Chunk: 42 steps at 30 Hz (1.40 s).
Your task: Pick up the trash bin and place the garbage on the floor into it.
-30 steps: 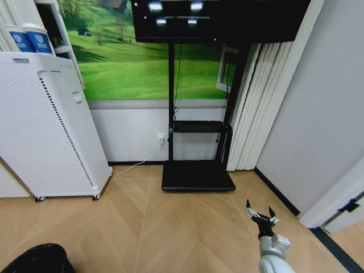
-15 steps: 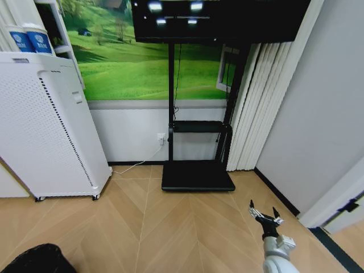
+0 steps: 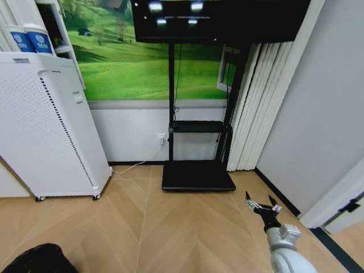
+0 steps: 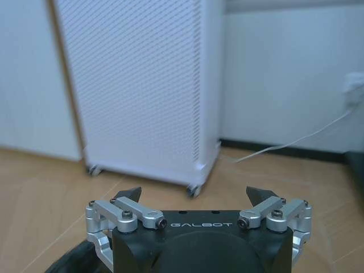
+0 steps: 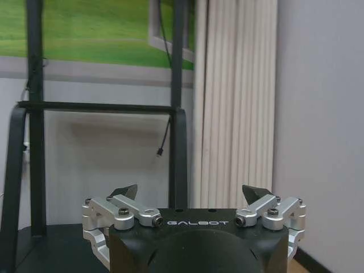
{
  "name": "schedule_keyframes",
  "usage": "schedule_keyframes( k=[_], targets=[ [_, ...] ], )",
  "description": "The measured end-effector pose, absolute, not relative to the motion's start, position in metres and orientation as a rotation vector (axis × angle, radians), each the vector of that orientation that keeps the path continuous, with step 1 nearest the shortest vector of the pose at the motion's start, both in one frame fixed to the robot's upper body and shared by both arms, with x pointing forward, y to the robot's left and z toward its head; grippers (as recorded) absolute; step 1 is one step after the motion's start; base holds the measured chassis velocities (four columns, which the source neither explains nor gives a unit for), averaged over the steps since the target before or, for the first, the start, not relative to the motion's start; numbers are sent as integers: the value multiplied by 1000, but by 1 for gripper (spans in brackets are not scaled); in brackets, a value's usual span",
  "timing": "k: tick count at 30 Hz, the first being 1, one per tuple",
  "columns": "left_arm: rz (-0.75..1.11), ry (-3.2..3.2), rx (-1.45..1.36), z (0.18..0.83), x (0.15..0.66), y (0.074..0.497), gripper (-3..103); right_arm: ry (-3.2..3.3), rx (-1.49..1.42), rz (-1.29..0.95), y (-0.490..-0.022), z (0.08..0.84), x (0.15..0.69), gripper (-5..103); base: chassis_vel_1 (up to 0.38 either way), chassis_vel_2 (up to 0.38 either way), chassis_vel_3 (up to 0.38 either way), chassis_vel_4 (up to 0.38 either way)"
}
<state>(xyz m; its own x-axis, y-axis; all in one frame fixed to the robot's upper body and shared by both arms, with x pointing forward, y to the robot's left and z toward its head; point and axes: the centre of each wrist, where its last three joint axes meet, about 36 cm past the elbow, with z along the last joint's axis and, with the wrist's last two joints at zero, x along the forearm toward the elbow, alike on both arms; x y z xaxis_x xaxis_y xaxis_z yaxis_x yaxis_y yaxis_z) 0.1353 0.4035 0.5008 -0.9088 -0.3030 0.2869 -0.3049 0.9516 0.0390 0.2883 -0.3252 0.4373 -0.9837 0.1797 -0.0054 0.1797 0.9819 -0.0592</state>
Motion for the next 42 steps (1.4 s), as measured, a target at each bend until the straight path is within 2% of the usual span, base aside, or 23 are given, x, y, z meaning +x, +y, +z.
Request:
schedule_keyframes(
  k=[6,12,21,42],
  targets=[
    [-166,-2990,176,523,177,363,100,-3176,-135,89,-286,461,265,100,0,0,0,0],
    [-125,-3058,-68,516,207,329,100,-3164,-35,49,-262,463,250,100,0,0,0,0],
    [-37,-3063,-156,501,210,304,100,-3175,-2,88,-268,457,247,100,0,0,0,0],
    [-65,-3056,-134,500,208,304,100,-3138,-11,78,-263,455,239,100,0,0,0,0]
  ],
)
